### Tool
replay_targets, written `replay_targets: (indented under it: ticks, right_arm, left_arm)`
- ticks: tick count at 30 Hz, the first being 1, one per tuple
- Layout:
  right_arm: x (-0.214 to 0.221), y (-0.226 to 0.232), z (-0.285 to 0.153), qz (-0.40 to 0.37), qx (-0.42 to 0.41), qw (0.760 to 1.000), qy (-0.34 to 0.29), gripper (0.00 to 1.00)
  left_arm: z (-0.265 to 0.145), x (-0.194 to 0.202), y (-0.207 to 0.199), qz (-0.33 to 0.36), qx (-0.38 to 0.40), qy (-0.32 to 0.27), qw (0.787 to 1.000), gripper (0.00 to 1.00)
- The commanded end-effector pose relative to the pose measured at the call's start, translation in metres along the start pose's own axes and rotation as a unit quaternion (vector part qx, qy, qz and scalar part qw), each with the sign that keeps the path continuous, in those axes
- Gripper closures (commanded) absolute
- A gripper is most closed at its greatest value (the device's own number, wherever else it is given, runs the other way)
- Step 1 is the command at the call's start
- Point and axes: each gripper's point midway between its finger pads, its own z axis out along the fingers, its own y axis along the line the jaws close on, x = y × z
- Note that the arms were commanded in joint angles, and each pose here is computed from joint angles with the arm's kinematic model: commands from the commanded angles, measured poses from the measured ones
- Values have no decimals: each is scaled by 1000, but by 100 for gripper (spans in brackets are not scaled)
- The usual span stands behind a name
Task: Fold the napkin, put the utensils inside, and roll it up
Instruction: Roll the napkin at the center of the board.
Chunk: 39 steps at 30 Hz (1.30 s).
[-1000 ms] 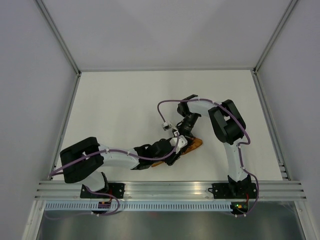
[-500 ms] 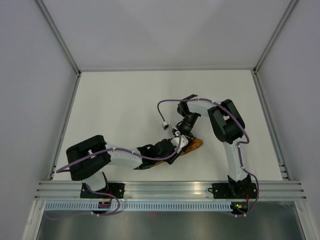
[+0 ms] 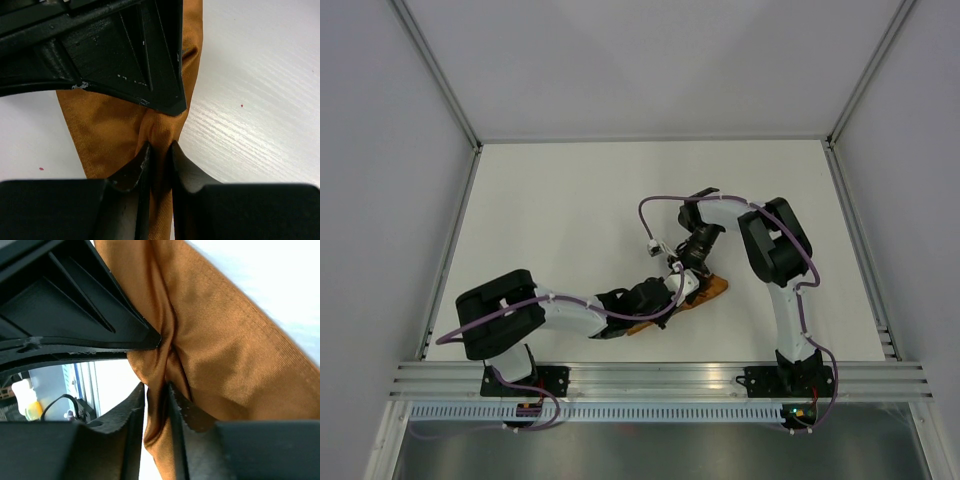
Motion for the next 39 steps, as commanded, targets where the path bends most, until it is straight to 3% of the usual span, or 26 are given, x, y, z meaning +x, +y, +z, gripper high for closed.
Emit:
replay_targets:
  ticks: [1, 9, 12, 18, 22, 29, 35, 39]
  right_arm:
    - [-8, -37, -8, -78, 80, 994, -8, 67]
    - [-38, -30, -55, -80, 179, 976, -95, 59]
    - [-51, -33, -85, -80, 236, 958, -140, 58]
    - [-46, -50, -134, -7, 320, 921, -221, 57]
    - [-34, -43, -165, -19, 356, 900, -252, 57]
    - [-17, -13, -168, -84, 414, 873, -245, 53]
    - [-5, 14, -133, -177, 417, 869, -201, 50]
    - [5, 24, -103, -240, 436, 850, -175, 46]
  left_arm:
    - [5, 29, -18, -25, 42, 51, 997, 98]
    - [6, 43, -21, -74, 84, 73, 991, 98]
    - [7, 45, -14, -92, 84, 80, 989, 98]
    - [6, 52, -11, -132, 95, 99, 982, 98]
    - [5, 62, -4, -172, 106, 121, 972, 98]
    - [3, 77, 5, -247, 133, 168, 945, 98]
    - [4, 85, 7, -295, 157, 205, 920, 98]
    - [4, 93, 12, -331, 164, 226, 902, 98]
